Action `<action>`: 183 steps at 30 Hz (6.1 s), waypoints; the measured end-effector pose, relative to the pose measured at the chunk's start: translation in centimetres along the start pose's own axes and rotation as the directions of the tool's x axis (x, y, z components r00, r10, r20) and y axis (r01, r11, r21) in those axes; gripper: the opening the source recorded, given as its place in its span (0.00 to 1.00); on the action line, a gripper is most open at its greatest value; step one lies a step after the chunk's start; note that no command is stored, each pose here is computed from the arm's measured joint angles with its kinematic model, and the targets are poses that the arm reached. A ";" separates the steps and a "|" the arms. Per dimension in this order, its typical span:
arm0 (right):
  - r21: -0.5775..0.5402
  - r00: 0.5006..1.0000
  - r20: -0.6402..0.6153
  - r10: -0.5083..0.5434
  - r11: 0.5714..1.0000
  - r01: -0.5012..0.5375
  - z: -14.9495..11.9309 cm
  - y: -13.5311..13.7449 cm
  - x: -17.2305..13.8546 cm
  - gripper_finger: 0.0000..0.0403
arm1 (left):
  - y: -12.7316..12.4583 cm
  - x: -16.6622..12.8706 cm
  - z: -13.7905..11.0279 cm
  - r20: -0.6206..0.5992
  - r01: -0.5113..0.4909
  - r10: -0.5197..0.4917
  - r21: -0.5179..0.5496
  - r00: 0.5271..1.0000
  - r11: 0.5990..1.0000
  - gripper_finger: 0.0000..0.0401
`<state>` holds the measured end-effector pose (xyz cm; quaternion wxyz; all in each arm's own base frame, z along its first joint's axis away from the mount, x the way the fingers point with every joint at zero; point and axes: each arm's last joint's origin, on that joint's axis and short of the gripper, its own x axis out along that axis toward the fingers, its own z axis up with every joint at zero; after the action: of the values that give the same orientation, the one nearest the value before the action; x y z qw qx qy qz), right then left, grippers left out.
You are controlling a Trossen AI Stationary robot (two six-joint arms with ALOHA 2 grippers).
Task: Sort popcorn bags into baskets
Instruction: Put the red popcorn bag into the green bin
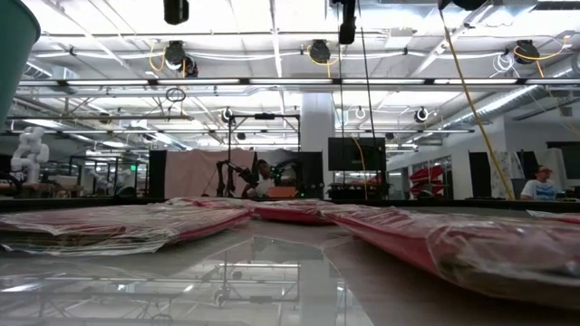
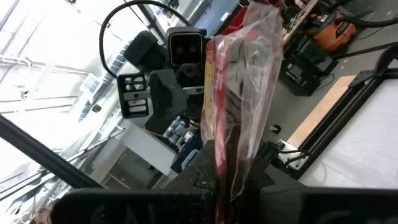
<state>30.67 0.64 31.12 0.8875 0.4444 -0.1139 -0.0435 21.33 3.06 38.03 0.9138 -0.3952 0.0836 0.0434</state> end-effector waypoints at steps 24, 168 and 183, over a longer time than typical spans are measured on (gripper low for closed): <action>-0.049 0.994 -0.096 -0.045 0.998 0.041 -0.6 -0.7 0.0 0.35 | -0.9 -3.9 -6.3 -0.098 -0.044 0.036 -0.077 0.994 0.996 0.03; -0.080 0.712 -0.538 -0.451 0.868 0.489 15.0 -18.5 -0.2 0.45 | 3.3 -6.2 -13.6 -0.060 -0.249 0.243 -0.339 0.968 0.907 0.37; -0.307 0.570 -0.601 -0.561 0.820 0.482 11.5 -26.4 0.7 0.70 | 4.0 -1.0 -13.5 -0.069 -0.285 0.280 -0.386 0.957 0.878 0.37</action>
<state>29.25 -24.30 16.86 0.8370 0.3938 0.3502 -0.1473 18.16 -4.01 26.26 0.7997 -0.5534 0.1348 0.1899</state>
